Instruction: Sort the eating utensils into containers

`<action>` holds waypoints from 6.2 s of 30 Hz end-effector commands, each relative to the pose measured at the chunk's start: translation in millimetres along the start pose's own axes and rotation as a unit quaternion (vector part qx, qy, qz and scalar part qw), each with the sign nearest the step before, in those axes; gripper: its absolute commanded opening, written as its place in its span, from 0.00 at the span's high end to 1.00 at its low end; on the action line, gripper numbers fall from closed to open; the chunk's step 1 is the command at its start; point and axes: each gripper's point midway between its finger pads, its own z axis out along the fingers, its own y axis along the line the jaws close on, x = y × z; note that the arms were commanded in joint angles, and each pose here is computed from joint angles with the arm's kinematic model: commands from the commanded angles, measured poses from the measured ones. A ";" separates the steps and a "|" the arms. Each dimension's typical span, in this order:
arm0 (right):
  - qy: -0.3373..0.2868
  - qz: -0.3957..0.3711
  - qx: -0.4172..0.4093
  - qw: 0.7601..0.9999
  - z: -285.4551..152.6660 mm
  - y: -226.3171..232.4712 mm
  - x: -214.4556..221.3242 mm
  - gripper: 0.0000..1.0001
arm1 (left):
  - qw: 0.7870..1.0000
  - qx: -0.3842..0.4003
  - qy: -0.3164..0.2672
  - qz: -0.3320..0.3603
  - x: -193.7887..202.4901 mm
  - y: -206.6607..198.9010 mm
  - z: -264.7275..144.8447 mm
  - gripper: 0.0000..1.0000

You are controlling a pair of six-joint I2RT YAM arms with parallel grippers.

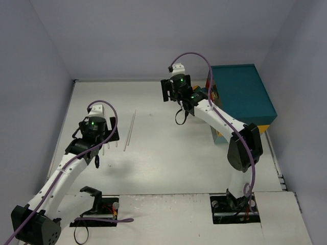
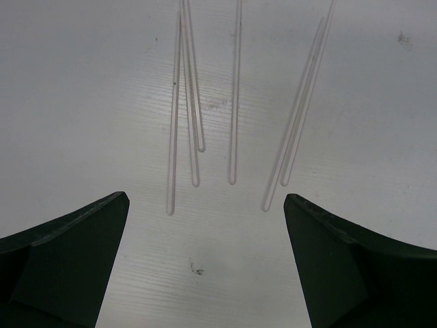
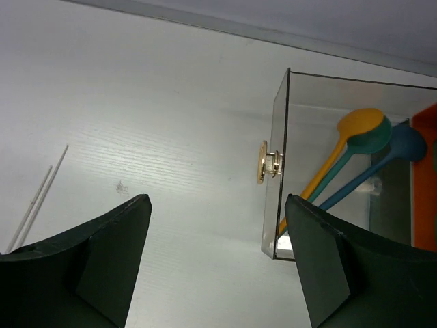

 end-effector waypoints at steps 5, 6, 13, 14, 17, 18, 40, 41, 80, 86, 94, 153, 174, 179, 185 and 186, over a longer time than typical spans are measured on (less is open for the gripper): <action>0.009 -0.022 -0.044 0.999 38.2 24.0 6.3 0.20 | 0.999 -0.003 -0.036 -0.015 -23.4 -0.5 -1.3 0.03; 0.011 -0.025 -0.043 0.999 40.4 24.3 7.8 0.19 | 0.999 -0.003 -0.036 -0.015 -23.4 -0.5 -1.3 0.03; 0.028 -0.038 -0.002 0.999 61.6 14.3 28.3 0.09 | 0.999 -0.004 -0.033 -0.013 -22.4 -0.6 -0.6 0.03; 0.030 -0.038 0.008 0.999 63.1 11.1 30.6 0.08 | 0.999 -0.004 -0.034 -0.013 -22.5 -0.4 -0.6 0.03; 0.024 -0.036 0.061 0.997 62.7 -8.2 28.8 0.05 | 0.999 -0.005 -0.033 -0.012 -22.1 -0.5 -0.2 0.03; 0.022 -0.034 0.078 0.996 62.0 -14.6 27.7 0.04 | 0.999 -0.005 -0.031 -0.012 -21.6 -0.5 0.4 0.03; 0.059 -0.006 0.257 0.965 36.3 -144.7 43.4 0.00 | 1.000 0.000 -0.013 -0.007 -16.0 -5.1 6.2 0.03; 0.060 -0.006 0.261 0.963 34.8 -147.9 43.6 0.00 | 1.000 0.000 -0.013 -0.006 -15.9 -5.1 6.3 0.03; 0.000 0.010 0.184 0.983 -55.6 -143.1 -21.6 0.00 | 0.999 -0.027 -0.020 0.034 -21.6 13.3 -10.5 0.02; 0.027 0.005 0.179 0.983 -44.9 -145.6 -1.1 0.00 | 0.997 -0.011 -0.054 0.050 -33.0 19.2 -34.6 0.02; 0.057 0.003 0.192 0.980 -35.8 -152.3 23.4 0.00 | 0.996 -0.016 -0.078 0.039 -30.9 24.6 -37.1 0.02; 0.033 -0.033 0.090 0.995 -72.8 -61.6 -5.0 0.00 | 0.996 -0.025 -0.052 0.067 -24.2 23.0 -22.0 0.03; 0.036 0.017 -0.021 0.999 -65.2 -4.4 -14.1 0.00 | 0.996 -0.025 -0.052 0.068 -24.3 23.2 -22.5 0.03; 0.034 0.019 -0.016 0.999 -62.7 -3.1 -16.4 0.00 | 0.996 -0.024 -0.052 0.068 -24.3 22.8 -22.2 0.03; 0.014 0.017 0.003 1.000 -71.2 -12.8 -31.2 0.00 | 0.996 -0.015 -0.045 0.070 -21.2 19.1 -19.4 0.03; 0.007 0.016 0.006 1.000 -74.7 -15.0 -36.4 0.00 | 0.997 -0.013 -0.042 0.071 -20.2 17.8 -18.5 0.03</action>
